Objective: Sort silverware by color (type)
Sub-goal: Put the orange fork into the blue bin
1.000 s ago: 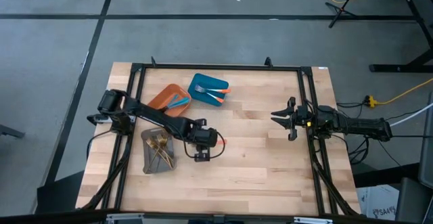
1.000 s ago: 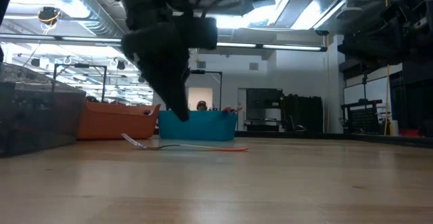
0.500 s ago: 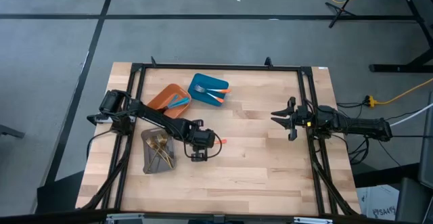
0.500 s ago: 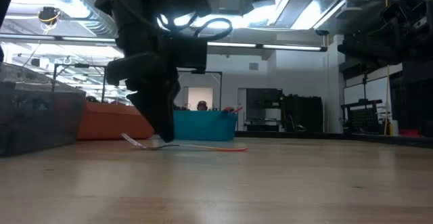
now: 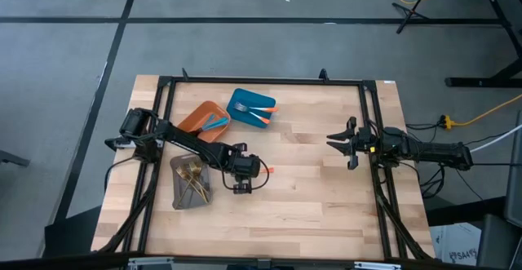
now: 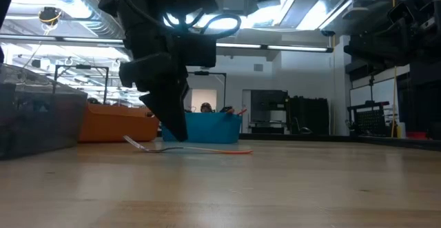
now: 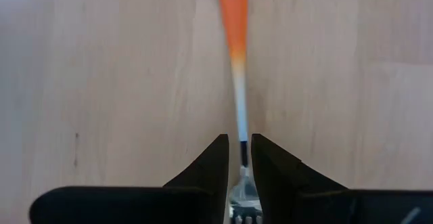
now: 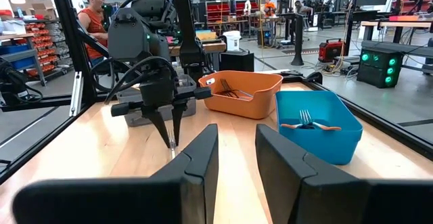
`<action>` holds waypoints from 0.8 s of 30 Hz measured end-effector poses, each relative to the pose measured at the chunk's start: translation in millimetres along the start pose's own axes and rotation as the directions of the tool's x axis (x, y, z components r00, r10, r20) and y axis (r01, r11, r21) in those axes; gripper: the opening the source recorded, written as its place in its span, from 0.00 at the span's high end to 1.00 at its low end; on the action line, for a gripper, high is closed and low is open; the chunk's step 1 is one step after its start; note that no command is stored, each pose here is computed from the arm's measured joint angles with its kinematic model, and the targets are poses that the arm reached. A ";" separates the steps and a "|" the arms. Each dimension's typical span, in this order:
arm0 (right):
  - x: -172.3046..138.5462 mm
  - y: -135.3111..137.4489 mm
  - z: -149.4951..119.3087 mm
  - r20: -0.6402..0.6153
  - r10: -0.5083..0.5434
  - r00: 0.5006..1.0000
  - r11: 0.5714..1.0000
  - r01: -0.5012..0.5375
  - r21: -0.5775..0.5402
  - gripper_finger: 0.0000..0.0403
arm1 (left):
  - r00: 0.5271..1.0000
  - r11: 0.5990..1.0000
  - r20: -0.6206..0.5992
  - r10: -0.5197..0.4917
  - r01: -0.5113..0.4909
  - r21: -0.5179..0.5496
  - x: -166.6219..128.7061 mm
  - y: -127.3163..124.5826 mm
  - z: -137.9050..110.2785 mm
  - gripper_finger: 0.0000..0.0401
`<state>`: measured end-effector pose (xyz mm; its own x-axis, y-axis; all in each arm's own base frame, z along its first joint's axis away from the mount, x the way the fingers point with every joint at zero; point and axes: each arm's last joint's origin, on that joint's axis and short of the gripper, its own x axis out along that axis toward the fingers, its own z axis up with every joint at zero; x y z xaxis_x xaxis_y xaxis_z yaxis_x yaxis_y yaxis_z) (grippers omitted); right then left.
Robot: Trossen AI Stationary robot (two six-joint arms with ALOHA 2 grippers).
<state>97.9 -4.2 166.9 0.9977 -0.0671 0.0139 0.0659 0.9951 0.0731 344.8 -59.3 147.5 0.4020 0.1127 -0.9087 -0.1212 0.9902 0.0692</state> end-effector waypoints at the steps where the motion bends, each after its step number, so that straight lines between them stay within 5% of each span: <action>1: 0.0 0.0 0.0 0.000 0.000 1.000 1.000 0.000 0.000 0.77 | 1.000 1.000 0.001 0.007 -0.007 -0.001 0.1 0.7 0.2 0.85; 24: 0.0 0.0 0.0 0.000 0.000 1.000 1.000 0.000 0.000 0.77 | 0.999 1.000 -0.035 -0.015 0.015 0.002 12.0 -0.9 -3.2 0.85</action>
<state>98.0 -4.2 166.9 0.9977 -0.0667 0.0139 0.0655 0.9952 0.0731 346.8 -59.0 135.3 0.3719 0.0945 -0.9235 -0.1133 0.9920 0.0559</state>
